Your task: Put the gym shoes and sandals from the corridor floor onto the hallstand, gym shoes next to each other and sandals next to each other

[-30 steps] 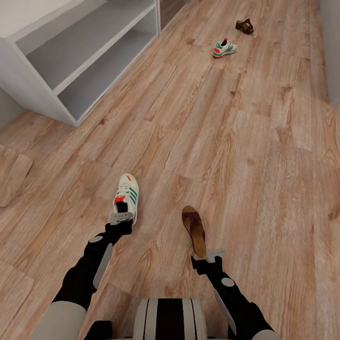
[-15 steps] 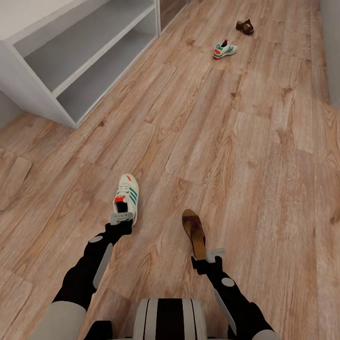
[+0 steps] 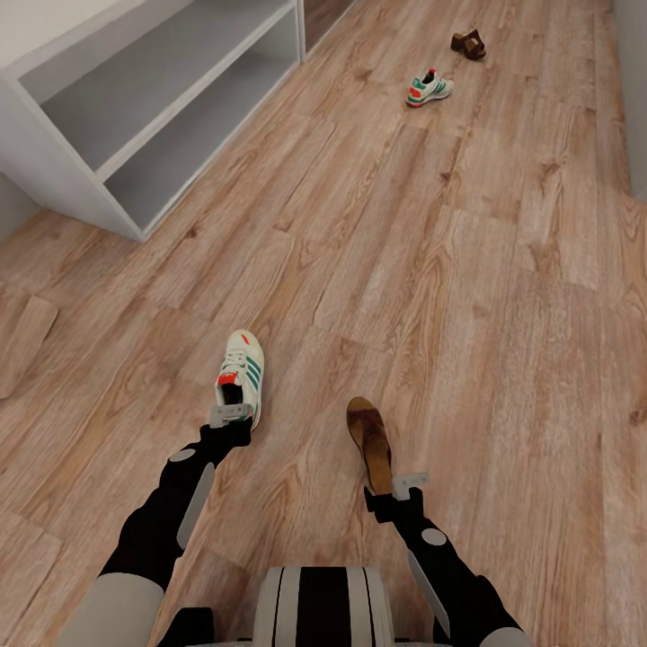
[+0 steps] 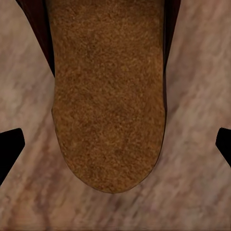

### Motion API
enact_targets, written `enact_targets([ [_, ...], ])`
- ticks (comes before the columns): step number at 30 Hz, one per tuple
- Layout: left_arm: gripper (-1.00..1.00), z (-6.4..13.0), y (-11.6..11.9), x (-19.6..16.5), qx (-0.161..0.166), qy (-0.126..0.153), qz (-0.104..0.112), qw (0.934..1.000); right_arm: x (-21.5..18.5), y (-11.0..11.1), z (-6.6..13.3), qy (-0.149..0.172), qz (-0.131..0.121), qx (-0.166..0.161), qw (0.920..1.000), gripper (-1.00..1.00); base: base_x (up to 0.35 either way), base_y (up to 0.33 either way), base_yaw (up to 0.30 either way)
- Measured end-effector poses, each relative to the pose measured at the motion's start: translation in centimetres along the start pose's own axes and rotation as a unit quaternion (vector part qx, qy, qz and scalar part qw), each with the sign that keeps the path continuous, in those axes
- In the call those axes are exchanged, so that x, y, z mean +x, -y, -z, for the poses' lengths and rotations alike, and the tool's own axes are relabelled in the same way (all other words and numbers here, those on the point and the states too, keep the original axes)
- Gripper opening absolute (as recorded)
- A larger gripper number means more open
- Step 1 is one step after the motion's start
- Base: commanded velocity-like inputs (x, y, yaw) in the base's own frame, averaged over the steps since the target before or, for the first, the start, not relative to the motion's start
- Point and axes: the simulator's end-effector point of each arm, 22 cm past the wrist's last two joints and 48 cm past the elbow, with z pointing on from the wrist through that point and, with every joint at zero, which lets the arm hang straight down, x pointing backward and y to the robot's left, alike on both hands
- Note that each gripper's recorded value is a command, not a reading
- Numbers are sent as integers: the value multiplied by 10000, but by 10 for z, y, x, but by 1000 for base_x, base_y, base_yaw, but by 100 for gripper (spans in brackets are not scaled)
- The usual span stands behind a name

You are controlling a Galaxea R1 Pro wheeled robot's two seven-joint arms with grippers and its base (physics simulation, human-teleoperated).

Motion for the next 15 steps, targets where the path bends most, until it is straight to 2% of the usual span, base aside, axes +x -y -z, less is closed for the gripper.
enact_targets([
  [3,-100,0,0,0,0,2,2,10000,2,0,-1,-15,-2,-1,10000,100,0,0,0],
  [9,-100,4,2,-19,25,217,-10,9998,2,0,-1,-18,-3,-1,10000,100,0,0,0],
  [15,-100,6,3,-26,33,299,-15,9995,2,0,-1,-18,-3,-1,10000,100,0,0,0],
])
